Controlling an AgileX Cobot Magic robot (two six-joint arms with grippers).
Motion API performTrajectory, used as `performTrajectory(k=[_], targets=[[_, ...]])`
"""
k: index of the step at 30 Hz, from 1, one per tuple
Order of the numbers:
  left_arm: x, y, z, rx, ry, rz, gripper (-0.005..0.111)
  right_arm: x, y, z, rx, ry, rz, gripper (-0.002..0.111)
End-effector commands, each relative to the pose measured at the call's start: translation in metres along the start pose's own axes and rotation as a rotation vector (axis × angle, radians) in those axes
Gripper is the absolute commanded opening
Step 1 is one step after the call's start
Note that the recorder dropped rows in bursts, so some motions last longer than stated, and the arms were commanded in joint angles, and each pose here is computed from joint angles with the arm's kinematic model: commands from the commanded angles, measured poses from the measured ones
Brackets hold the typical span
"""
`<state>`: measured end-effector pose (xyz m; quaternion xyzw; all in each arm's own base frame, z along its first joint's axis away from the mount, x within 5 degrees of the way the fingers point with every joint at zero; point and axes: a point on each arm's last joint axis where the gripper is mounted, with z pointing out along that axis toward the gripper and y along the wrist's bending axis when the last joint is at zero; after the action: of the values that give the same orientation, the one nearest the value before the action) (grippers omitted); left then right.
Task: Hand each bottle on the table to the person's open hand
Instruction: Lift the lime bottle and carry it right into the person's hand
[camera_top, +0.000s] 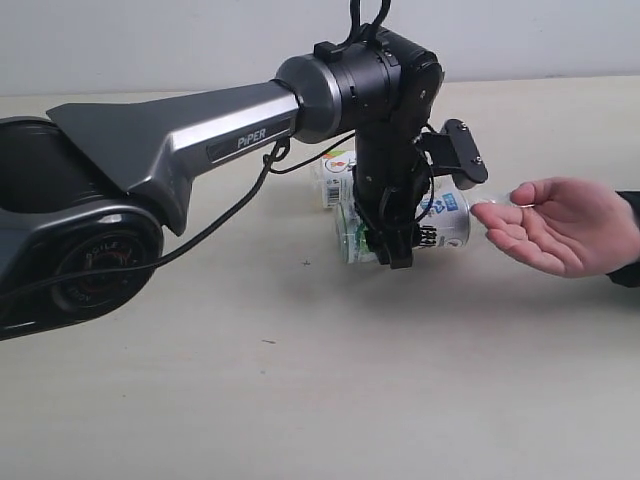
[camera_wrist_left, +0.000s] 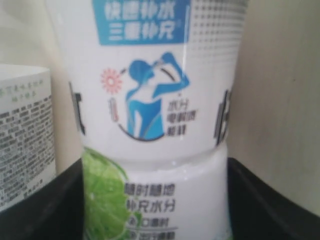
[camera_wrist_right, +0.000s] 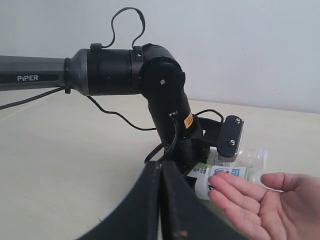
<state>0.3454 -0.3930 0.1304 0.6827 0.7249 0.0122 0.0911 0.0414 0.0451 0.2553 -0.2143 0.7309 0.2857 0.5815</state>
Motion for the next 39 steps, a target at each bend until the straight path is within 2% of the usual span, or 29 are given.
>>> performTrajectory(k=[1, 6, 14, 27, 31, 34, 37, 39], targets=[[0.000, -0.002, -0.002, 0.014, 0.013, -0.037, 0.000, 0.001, -0.001, 0.000, 0.008, -0.004, -0.006, 0.000], [0.000, 0.001, -0.013, -0.019, 0.009, -0.106, 0.000, 0.001, -0.001, 0.000, 0.009, -0.006, -0.006, 0.000], [-0.002, 0.005, -0.054, -0.066, -0.058, -0.190, 0.000, 0.001, -0.001, 0.000, 0.009, -0.006, -0.006, 0.000], [-0.001, 0.008, -0.099, -0.107, -0.136, -0.317, 0.000, 0.001, -0.001, 0.000, 0.009, -0.006, -0.006, 0.000], [0.000, 0.008, -0.120, -0.117, -0.178, -0.426, 0.000, 0.001, -0.001, 0.000, 0.009, -0.006, -0.006, 0.000], [0.002, 0.008, -0.137, -0.113, -0.220, -0.602, 0.000, 0.001, -0.001, 0.000, 0.009, -0.006, -0.006, 0.000], [0.000, 0.003, -0.149, -0.053, -0.267, -0.722, 0.000, 0.001, -0.001, 0.000, 0.009, -0.006, -0.006, 0.000], [-0.009, -0.010, -0.156, 0.141, -0.332, -0.781, 0.000, 0.001, -0.001, 0.000, 0.009, -0.006, -0.006, 0.000]])
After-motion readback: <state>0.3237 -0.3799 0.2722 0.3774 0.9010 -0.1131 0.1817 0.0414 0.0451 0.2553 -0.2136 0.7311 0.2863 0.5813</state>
